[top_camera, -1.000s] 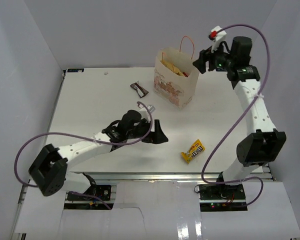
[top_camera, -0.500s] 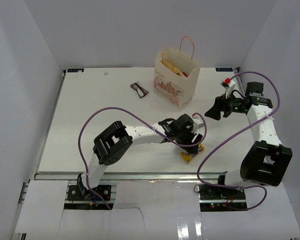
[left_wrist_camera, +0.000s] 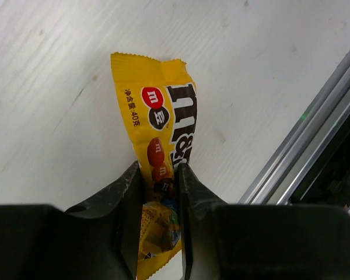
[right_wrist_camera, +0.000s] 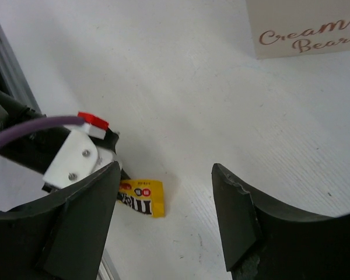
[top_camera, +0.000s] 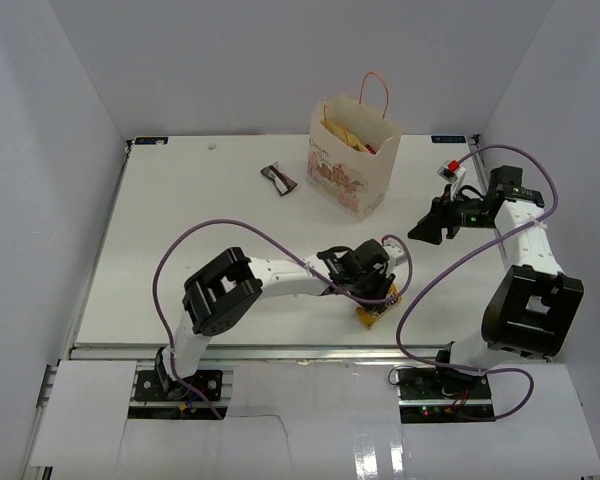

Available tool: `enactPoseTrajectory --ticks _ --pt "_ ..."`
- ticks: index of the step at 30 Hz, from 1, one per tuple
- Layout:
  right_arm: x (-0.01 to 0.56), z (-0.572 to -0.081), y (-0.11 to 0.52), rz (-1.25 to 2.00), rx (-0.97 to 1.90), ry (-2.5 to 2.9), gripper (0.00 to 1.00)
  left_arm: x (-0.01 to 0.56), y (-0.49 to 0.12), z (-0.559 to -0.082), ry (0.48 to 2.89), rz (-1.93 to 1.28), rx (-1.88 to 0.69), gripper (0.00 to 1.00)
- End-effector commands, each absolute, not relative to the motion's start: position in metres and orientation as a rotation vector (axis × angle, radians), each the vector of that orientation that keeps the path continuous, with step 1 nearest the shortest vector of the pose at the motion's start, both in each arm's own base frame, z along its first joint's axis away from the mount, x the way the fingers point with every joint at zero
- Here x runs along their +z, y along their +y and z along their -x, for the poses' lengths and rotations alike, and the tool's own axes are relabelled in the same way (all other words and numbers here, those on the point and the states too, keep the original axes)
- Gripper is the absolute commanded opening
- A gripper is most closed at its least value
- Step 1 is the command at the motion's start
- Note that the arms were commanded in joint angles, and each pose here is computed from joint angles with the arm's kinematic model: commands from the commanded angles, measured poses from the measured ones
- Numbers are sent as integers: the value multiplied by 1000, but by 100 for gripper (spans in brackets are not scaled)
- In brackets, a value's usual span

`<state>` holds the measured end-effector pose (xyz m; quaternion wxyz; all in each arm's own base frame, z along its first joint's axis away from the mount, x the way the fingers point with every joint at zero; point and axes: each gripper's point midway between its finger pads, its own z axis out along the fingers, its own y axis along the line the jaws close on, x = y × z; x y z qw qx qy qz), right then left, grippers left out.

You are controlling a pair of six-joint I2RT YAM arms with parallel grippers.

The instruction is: Place the snacks into the paper bag

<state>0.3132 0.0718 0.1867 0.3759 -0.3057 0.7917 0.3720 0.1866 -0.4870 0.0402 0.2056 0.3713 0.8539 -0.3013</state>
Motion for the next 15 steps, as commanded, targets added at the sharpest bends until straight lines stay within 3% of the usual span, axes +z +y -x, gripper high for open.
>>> enactPoseTrajectory --ticks 1,2,7,11,15 --pt "193 -294 85 821 1084 2004 70 83 -469 -194 2318 -914 -819 19" --pt "192 -291 88 814 1117 2003 69 106 -468 -196 2262 -873 -869 19" --pt "187 -277 108 691 1270 2050 70 116 -427 -193 2263 -640 -997 19" --pt "180 -275 132 519 1256 2171 76 149 -408 -203 2143 -418 -1176 19" --pt "200 -282 167 453 1205 2034 98 167 -394 -214 2078 -310 -1229 20"
